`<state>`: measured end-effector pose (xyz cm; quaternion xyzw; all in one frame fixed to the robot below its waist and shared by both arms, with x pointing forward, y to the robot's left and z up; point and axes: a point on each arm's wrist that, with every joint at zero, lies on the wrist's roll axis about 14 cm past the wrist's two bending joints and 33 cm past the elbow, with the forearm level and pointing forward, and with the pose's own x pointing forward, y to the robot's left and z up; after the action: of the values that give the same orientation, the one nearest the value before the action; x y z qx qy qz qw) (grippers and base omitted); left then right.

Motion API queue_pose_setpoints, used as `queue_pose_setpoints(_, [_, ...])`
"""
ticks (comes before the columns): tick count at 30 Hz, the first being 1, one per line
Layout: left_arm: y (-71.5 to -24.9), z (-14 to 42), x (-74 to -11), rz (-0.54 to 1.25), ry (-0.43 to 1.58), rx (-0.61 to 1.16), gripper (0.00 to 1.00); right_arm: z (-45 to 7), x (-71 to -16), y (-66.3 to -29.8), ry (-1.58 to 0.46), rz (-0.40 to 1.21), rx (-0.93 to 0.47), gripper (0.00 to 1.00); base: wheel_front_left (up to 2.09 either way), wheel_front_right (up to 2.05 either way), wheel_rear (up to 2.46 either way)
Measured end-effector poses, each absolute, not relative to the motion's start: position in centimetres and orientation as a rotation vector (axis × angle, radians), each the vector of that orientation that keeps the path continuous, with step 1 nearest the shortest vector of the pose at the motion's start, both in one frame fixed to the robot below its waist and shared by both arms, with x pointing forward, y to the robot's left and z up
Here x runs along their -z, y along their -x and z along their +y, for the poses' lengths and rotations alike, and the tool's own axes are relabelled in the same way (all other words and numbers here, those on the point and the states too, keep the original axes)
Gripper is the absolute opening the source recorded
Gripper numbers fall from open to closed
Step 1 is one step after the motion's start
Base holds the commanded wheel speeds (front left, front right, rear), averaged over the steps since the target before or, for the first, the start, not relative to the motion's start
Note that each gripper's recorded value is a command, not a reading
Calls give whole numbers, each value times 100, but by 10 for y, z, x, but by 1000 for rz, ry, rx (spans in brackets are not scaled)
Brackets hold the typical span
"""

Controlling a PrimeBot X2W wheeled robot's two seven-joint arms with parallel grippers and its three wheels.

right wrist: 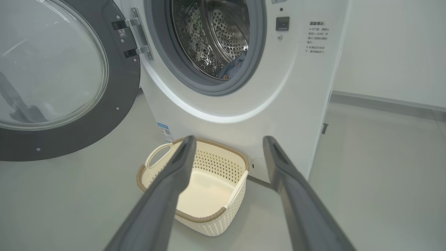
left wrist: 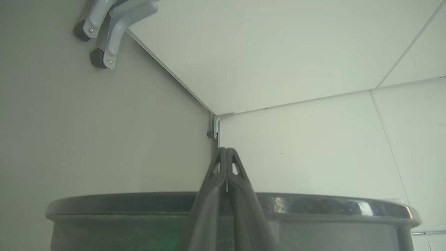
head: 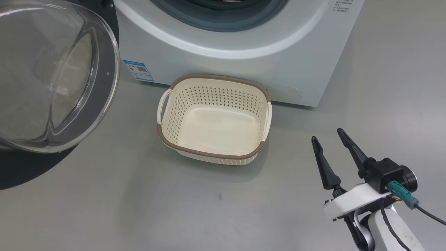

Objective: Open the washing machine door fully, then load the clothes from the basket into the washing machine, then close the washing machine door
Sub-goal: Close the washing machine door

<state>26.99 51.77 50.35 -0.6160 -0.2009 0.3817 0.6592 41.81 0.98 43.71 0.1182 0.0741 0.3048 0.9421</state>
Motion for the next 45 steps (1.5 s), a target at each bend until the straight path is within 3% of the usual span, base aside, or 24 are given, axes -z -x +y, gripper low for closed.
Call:
queue_pose_setpoints(23, [-287,495,-506,-268,1436,-663,0,13,-444,-420,-252,140,-623,100,0,0,0])
queue_pose_setpoints(39, [-289,433,-498,-29,1581,-338,0,23,-456,-412,-282,125,-638,100,0,0,0])
queue_pose_setpoints(45, [-302,394,-505,91,1600,-142,0,22,-457,-411,-289,125,-635,100,0,0,0])
